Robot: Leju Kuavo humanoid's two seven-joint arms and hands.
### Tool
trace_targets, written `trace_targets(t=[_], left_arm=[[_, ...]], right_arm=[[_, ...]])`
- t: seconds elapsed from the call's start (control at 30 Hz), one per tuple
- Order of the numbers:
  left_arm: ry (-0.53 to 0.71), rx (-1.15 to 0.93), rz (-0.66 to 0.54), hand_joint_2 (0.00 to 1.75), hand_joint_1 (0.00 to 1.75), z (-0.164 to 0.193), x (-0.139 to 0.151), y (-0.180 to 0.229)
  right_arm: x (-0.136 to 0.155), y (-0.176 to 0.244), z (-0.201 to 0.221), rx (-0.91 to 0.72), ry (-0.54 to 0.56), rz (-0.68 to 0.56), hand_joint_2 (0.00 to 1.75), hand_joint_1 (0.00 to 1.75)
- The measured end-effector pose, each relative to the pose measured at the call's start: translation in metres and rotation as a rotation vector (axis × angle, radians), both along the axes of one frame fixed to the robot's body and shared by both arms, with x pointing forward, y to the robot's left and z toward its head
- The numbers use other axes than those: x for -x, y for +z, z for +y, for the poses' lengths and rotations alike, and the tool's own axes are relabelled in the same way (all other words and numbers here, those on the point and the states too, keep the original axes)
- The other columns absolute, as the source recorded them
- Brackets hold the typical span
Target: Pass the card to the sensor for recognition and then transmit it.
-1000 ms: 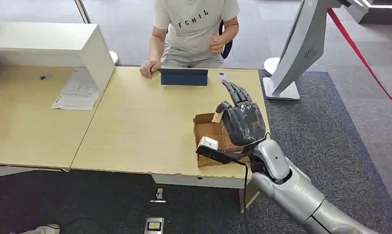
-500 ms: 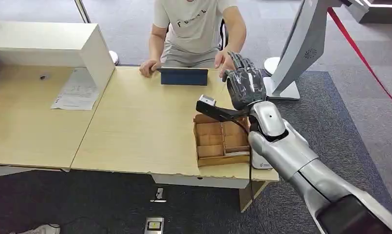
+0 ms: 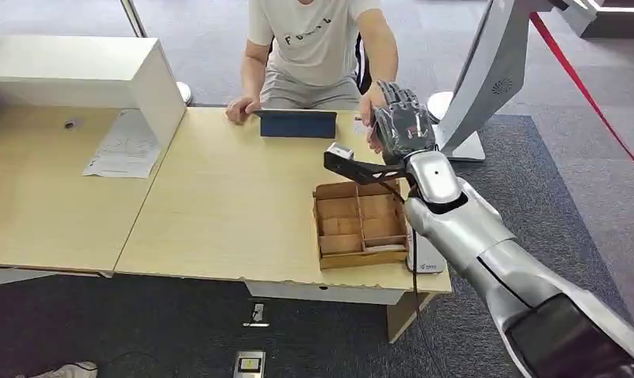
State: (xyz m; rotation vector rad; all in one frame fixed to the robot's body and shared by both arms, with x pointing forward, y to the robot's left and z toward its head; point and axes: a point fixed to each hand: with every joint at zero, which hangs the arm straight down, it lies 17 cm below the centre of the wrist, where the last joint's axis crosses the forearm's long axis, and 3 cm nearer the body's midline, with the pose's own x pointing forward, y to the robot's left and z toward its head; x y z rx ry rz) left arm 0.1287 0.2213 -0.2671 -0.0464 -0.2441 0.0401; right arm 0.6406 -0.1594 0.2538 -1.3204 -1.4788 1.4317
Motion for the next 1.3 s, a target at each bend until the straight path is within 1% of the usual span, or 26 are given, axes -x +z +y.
trace_targets(t=[0.03, 0.07, 0.13, 0.17, 0.3, 0.6, 0.73, 0.8, 0.83, 0.93, 1.03, 1.1, 1.13, 1.2, 1.3], left_arm=[[0.0, 0.0, 0.002, 1.75, 0.0, 0.0, 0.0, 0.0], [-0.001, 0.0, 0.003, 1.75, 0.0, 0.0, 0.001, 0.0], [-0.001, 0.0, 0.007, 1.75, 0.0, 0.0, 0.001, 0.0], [-0.001, 0.0, 0.009, 1.75, 0.0, 0.0, 0.001, 0.0], [-0.002, 0.0, 0.009, 1.75, 0.0, 0.0, 0.001, 0.0], [-0.013, -0.001, 0.009, 1.75, 0.0, -0.001, 0.001, 0.0], [-0.017, -0.005, 0.004, 1.75, 0.0, -0.001, 0.001, 0.0], [-0.019, -0.007, 0.003, 1.75, 0.0, -0.001, 0.001, 0.0], [-0.017, -0.012, 0.004, 1.75, 0.0, 0.001, 0.001, -0.001], [-0.01, -0.017, 0.004, 1.75, 0.0, 0.002, 0.003, -0.001], [0.006, -0.021, -0.007, 1.75, 0.0, 0.004, 0.003, -0.001], [0.012, -0.022, -0.017, 1.75, 0.0, 0.005, 0.004, -0.001], [0.017, -0.023, -0.023, 1.75, 0.0, 0.005, 0.004, -0.001], [0.023, -0.023, -0.028, 1.75, 0.0, 0.006, 0.006, -0.002], [0.032, -0.028, -0.031, 1.75, 0.0, 0.007, 0.006, -0.002]], right_arm=[[0.0, -0.002, -0.002, 0.006, -0.004, 0.004, 1.75, 0.31], [0.0, -0.004, -0.003, 0.013, -0.006, 0.006, 1.75, 0.0], [0.0, -0.007, -0.004, 0.024, -0.007, 0.007, 1.75, 0.0], [0.0, -0.009, -0.004, 0.031, -0.006, 0.007, 0.0, 0.0], [0.001, -0.014, -0.002, 0.052, 0.02, 0.014, 0.0, 0.0], [0.001, -0.022, -0.008, 0.102, 0.006, 0.01, 0.0, 0.0], [-0.001, -0.012, -0.028, 0.089, -0.022, -0.046, 0.0, 0.0], [-0.002, -0.01, -0.049, 0.072, -0.059, -0.062, 0.0, 0.0], [-0.003, -0.01, -0.066, 0.047, -0.09, -0.064, 0.0, 0.0], [0.0, -0.017, -0.121, -0.044, -0.173, -0.057, 0.0, 0.0], [0.01, -0.033, -0.183, -0.249, -0.281, -0.023, 0.0, 0.0], [0.019, -0.053, -0.223, -0.386, -0.35, 0.024, 0.0, 0.0], [0.027, -0.066, -0.243, -0.476, -0.385, 0.051, 0.0, 0.0], [0.043, -0.089, -0.277, -0.603, -0.443, 0.078, 0.0, 0.0], [0.07, -0.126, -0.314, -0.817, -0.508, 0.098, 0.0, 0.0]])
